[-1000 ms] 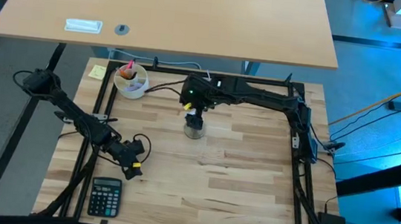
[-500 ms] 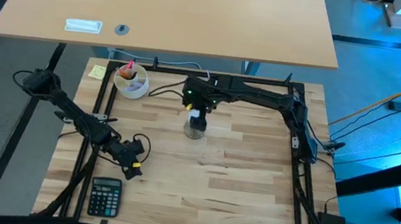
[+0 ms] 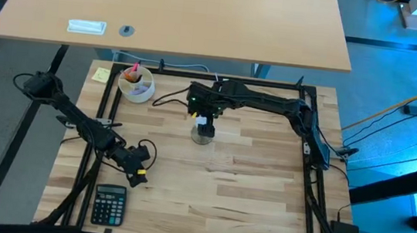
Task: Screw lightbulb
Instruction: Insert the lightbulb into the lamp
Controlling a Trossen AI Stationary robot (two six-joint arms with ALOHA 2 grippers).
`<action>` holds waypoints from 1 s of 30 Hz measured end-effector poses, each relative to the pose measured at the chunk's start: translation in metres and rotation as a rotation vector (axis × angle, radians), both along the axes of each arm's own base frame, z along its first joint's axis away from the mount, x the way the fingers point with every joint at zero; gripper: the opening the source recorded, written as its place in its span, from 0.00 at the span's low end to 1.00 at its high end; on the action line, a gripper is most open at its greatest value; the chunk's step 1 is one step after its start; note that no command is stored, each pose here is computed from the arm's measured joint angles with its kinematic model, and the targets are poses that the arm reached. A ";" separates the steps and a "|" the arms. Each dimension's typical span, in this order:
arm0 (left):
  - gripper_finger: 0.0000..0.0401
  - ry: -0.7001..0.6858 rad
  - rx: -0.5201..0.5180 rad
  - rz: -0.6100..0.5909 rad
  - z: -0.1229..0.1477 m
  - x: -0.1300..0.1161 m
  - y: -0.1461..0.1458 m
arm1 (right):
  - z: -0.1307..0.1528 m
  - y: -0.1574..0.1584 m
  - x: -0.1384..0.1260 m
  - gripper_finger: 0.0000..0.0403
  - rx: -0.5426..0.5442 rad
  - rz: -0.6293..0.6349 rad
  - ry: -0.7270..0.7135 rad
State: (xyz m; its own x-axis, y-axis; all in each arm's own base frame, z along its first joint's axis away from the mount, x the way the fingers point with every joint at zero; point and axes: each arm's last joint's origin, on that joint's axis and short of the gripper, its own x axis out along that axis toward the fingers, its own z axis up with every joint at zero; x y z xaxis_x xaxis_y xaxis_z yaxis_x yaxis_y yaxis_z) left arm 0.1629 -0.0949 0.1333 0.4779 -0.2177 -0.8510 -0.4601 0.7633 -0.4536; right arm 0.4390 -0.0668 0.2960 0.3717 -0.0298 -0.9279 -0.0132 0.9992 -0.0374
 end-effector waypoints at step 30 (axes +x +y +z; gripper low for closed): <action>0.77 0.000 0.003 -0.001 0.000 0.000 0.000 | -0.029 -0.003 0.009 0.77 0.011 -0.101 0.089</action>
State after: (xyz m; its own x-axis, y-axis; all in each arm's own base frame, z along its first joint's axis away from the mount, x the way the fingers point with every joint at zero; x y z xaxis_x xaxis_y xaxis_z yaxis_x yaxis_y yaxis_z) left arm 0.1628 -0.0947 0.1332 0.4775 -0.2155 -0.8518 -0.4596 0.7650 -0.4512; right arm 0.4484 -0.0695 0.2667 0.2831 -0.0524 -0.9577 0.0843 0.9960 -0.0296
